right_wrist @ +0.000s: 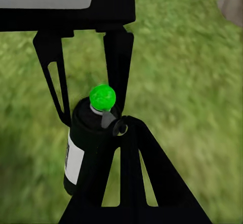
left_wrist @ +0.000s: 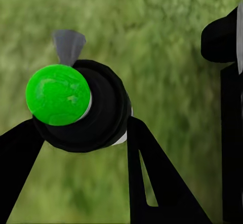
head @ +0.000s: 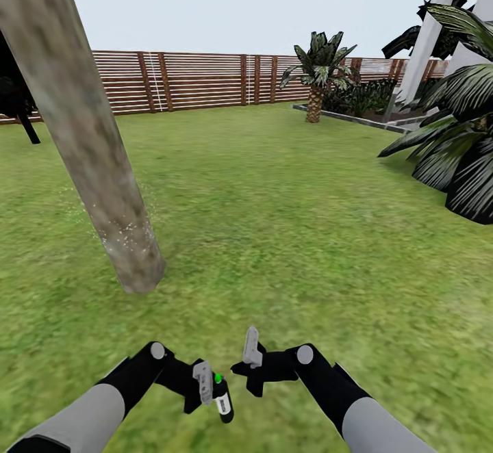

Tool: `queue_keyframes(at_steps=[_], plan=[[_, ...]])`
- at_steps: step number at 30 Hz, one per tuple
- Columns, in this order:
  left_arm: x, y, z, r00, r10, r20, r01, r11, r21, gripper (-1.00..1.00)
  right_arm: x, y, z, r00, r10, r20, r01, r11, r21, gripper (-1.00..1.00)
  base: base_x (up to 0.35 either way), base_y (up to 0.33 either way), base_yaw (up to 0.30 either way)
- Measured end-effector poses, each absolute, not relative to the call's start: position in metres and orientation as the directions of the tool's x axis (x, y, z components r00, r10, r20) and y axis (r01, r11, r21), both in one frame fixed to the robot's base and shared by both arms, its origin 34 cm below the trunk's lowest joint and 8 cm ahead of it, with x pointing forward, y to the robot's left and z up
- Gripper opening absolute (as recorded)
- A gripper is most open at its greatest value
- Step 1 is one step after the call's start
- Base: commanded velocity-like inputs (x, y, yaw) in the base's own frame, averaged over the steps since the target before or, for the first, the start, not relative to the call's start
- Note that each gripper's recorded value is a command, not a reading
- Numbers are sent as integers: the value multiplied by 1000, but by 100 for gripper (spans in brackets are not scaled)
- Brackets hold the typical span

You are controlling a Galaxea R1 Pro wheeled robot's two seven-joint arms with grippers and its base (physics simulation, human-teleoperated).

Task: In the garden, pick up the pesticide atomizer on the floor and spray pesticide onto both trees until each tree trunk is fully covered.

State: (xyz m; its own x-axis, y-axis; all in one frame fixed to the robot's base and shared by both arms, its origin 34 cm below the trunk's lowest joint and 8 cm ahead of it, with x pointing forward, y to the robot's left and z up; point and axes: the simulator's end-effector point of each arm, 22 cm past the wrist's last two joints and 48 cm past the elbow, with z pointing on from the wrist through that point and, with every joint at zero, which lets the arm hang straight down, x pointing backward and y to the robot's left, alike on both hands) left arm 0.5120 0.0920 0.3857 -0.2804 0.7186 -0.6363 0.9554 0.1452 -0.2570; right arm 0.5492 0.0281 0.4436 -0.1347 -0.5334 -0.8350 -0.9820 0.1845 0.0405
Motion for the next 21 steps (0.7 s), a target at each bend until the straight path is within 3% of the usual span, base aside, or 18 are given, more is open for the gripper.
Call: queue_keyframes(at_steps=[21], plan=[[519, 69, 398, -293, 670, -682, 953, 151, -262, -100, 549, 28, 443, -135, -533, -835, -982, 185, 41, -100, 0, 0, 0]])
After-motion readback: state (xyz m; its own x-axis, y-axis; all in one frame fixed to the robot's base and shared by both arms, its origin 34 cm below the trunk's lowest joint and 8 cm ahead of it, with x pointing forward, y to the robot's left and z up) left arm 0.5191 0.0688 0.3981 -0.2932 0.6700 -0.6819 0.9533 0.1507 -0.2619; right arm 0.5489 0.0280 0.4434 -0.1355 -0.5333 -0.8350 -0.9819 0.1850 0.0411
